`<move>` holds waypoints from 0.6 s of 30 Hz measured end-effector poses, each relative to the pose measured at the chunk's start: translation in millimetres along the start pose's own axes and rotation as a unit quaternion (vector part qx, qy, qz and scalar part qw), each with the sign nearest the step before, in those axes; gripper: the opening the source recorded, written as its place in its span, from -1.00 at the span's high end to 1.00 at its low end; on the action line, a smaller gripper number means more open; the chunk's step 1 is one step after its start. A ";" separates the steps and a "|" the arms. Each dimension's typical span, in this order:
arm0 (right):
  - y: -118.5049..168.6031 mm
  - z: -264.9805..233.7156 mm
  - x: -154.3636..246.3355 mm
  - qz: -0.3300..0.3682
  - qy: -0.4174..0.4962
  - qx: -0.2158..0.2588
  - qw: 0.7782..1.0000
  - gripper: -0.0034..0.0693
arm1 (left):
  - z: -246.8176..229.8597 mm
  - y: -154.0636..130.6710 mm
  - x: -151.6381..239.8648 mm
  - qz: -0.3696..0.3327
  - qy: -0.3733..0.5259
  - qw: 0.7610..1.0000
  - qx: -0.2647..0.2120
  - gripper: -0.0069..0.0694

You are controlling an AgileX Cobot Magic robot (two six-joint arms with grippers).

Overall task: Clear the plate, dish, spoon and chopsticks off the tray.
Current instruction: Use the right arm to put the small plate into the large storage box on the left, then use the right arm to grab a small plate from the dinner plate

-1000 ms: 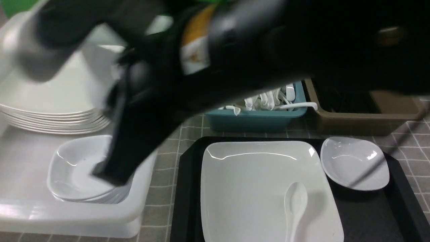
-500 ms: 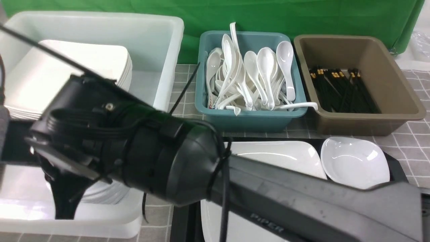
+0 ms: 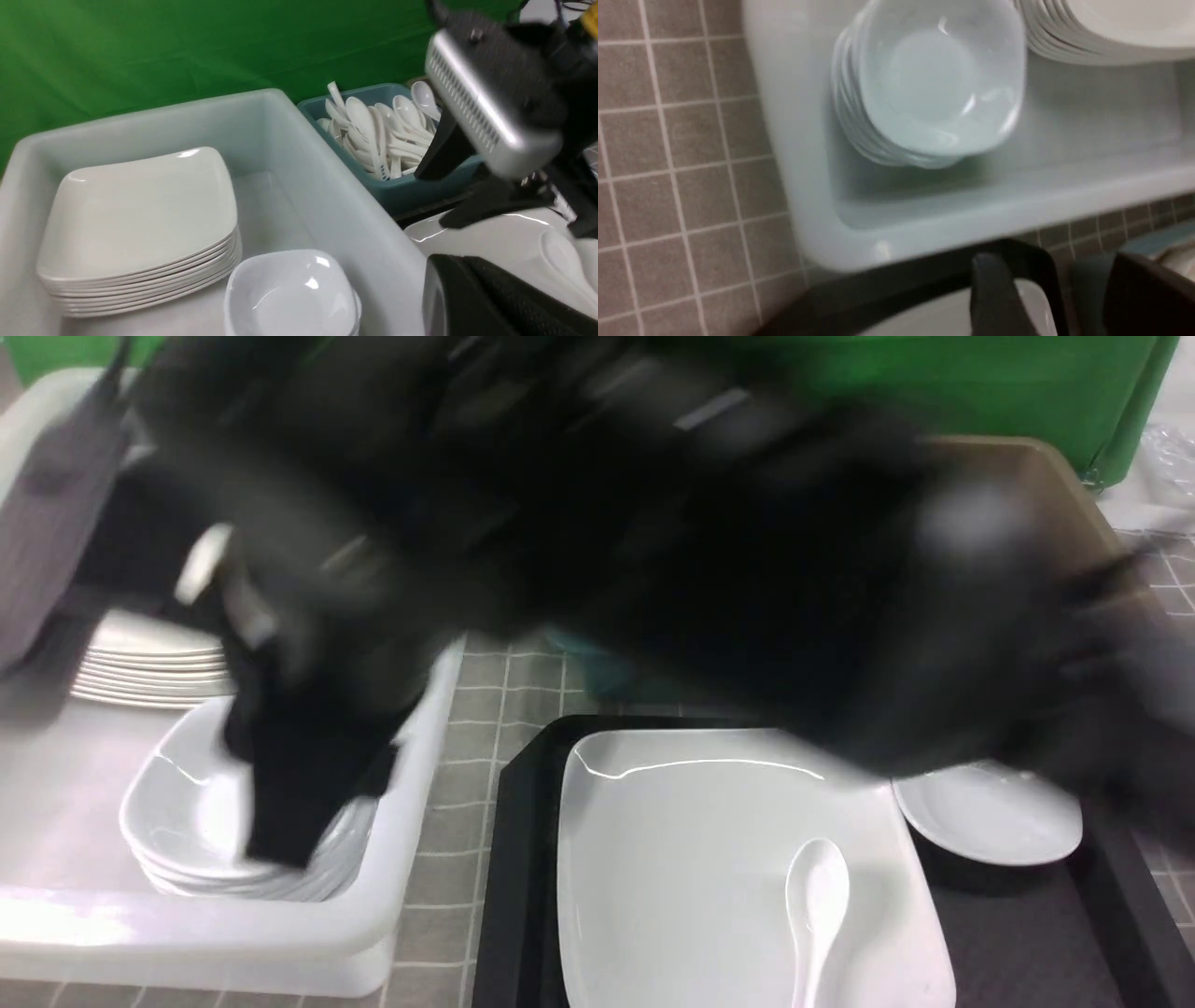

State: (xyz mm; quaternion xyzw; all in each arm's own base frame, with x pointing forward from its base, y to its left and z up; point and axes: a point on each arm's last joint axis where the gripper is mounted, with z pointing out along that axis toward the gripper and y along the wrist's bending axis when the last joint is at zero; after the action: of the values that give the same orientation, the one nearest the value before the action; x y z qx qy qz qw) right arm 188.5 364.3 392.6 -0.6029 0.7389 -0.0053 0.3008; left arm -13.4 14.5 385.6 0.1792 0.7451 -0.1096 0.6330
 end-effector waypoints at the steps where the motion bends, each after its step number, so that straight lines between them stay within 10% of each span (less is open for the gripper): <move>1: -1.4 -1.5 2.4 0.003 0.002 0.001 1.000 -0.01 | 1.3 -0.4 -0.5 -0.001 0.001 1.000 0.002 0.79; 7: -42.7 -3.8 129.7 0.108 0.146 0.014 0.983 0.20 | 21.6 -9.7 -6.8 0.013 0.028 0.998 0.048 0.79; 18: -74.9 83.8 316.8 0.209 0.228 0.034 0.950 -0.33 | 34.8 -14.1 -13.5 0.011 0.027 0.997 0.069 0.79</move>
State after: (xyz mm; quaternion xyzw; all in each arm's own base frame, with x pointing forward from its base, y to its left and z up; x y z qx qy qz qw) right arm 263.6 90.3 212.9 -0.4072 0.8967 -0.1044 0.1389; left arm 14.1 -13.7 391.9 0.2336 0.7502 -0.1491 0.6003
